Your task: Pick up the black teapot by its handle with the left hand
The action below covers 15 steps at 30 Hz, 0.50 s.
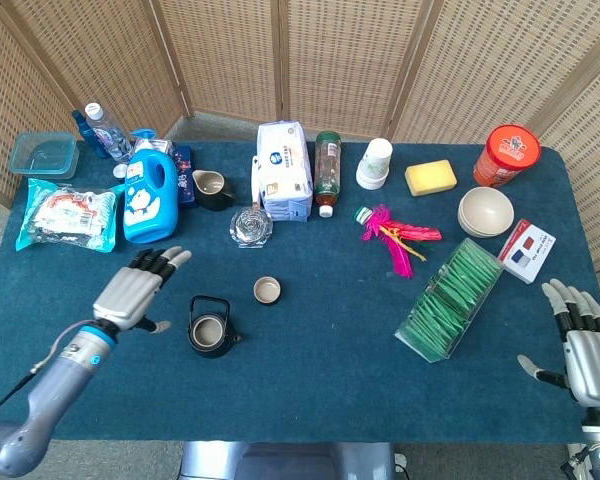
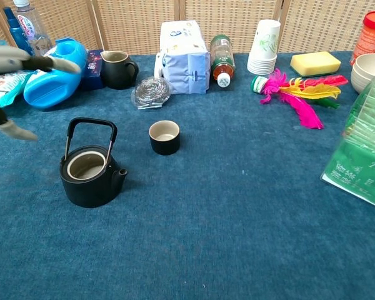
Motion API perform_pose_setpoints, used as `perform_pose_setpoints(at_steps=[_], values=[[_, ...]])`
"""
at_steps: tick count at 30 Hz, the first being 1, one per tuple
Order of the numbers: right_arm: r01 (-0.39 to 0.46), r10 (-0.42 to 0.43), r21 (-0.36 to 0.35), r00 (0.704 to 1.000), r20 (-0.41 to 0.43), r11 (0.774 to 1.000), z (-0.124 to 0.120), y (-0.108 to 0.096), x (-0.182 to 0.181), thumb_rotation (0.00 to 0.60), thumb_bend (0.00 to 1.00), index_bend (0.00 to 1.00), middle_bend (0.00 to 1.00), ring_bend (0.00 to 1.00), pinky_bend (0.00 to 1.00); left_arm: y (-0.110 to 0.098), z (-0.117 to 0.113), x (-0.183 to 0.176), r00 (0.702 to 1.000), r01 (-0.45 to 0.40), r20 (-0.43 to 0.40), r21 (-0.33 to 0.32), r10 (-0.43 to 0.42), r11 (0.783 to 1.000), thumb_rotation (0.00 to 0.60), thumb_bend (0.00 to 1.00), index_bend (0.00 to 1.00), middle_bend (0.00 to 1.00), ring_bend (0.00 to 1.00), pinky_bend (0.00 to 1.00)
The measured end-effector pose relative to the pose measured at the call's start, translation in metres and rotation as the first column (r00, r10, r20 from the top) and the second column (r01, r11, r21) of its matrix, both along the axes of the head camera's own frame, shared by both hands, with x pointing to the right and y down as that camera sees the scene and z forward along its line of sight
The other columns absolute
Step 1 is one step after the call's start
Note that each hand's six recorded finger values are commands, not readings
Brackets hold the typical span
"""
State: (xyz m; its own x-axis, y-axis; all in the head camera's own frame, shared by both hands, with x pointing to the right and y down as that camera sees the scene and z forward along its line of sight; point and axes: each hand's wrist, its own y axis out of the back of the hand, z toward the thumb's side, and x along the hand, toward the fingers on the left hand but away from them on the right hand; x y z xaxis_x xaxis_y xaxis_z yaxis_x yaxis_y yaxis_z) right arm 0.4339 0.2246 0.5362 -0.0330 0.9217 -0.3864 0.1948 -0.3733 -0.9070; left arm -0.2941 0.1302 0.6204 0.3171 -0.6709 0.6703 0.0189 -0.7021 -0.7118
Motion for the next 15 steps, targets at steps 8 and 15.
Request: perform_pose_setpoints(at_steps=[8, 15], values=[[-0.005, 0.005, 0.002, 1.0, 0.003, 1.0, -0.001, 0.0, 0.002, 0.6, 0.0, 0.0, 0.0, 0.0, 0.0, -0.004, 0.014, 0.034, 1.0, -0.015, -0.01, 0.01, 0.015, 1.0, 0.6, 0.0, 0.0, 0.0, 0.0, 0.01], [-0.009, 0.009, 0.002, 1.0, 0.008, 1.0, -0.001, -0.001, 0.003, 0.6, 0.0, 0.0, 0.0, 0.0, 0.0, -0.011, 0.023, 0.051, 1.0, -0.02, 0.018, 0.015, 0.02, 1.0, 0.6, 0.0, 0.0, 0.0, 0.0, 0.01]])
